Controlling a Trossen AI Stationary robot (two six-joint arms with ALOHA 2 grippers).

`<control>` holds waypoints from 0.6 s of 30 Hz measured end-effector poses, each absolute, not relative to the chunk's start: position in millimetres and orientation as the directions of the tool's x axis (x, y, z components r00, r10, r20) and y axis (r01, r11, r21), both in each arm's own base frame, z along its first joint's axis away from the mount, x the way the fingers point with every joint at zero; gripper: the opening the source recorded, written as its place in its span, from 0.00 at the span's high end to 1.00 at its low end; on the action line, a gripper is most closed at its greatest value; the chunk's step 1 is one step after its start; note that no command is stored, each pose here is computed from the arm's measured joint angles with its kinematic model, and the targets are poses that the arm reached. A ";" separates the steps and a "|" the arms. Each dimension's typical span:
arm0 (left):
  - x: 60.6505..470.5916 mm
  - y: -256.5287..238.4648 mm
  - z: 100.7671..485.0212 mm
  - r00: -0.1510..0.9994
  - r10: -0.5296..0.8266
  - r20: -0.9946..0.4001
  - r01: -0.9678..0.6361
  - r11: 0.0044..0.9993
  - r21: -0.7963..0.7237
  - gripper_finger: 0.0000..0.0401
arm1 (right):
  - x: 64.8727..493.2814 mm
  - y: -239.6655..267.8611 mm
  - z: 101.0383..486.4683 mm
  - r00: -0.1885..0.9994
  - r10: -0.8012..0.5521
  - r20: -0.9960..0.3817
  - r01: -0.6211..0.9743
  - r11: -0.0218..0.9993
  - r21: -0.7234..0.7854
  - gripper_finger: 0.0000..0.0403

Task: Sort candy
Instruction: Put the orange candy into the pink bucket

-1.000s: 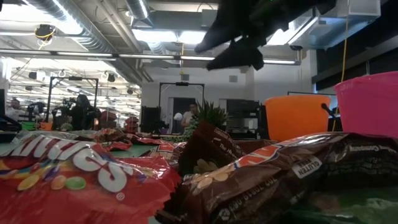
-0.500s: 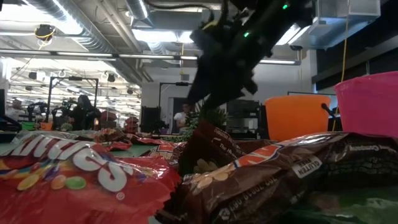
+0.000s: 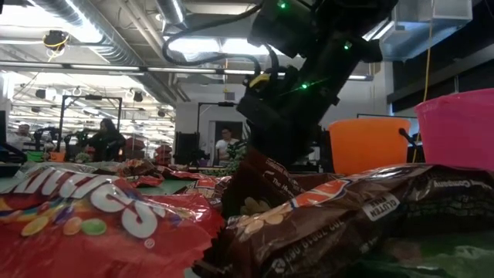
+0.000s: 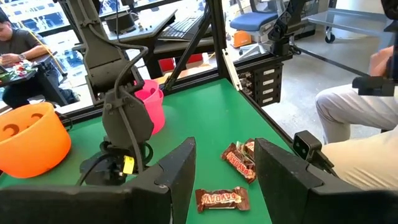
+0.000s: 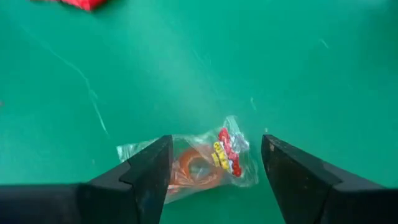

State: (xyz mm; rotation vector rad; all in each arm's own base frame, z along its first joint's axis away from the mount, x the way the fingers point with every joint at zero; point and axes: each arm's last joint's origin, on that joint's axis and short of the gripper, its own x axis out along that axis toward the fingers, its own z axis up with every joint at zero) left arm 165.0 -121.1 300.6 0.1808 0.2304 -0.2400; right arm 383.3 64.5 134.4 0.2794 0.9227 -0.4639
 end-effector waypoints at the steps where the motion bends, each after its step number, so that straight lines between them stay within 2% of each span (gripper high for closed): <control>1: 165.0 -121.1 300.6 0.945 -0.214 -0.246 0.255 0.955 0.149 0.62 | 382.1 62.8 133.6 0.501 -0.267 -0.823 0.501 0.865 0.023 0.43; 4: 165.0 -121.1 300.6 0.946 -0.213 -0.246 0.254 0.956 0.149 0.62 | 380.8 59.8 132.6 0.481 -0.254 -0.839 0.498 0.867 0.023 0.53; 13: 165.0 -121.1 300.6 0.946 -0.214 -0.246 0.254 0.956 0.149 0.62 | 378.1 54.3 140.7 0.463 -0.158 -0.872 0.470 0.878 0.090 0.97; 15: 165.0 -121.1 300.6 0.946 -0.213 -0.246 0.254 0.956 0.149 0.62 | 377.7 54.6 150.5 0.456 -0.150 -0.878 0.464 0.881 0.090 0.97; 18: 164.9 -121.0 300.3 0.945 -0.213 -0.249 0.255 0.955 0.151 0.62 | 379.3 55.8 181.0 0.469 -0.147 -0.871 0.447 0.890 0.091 0.93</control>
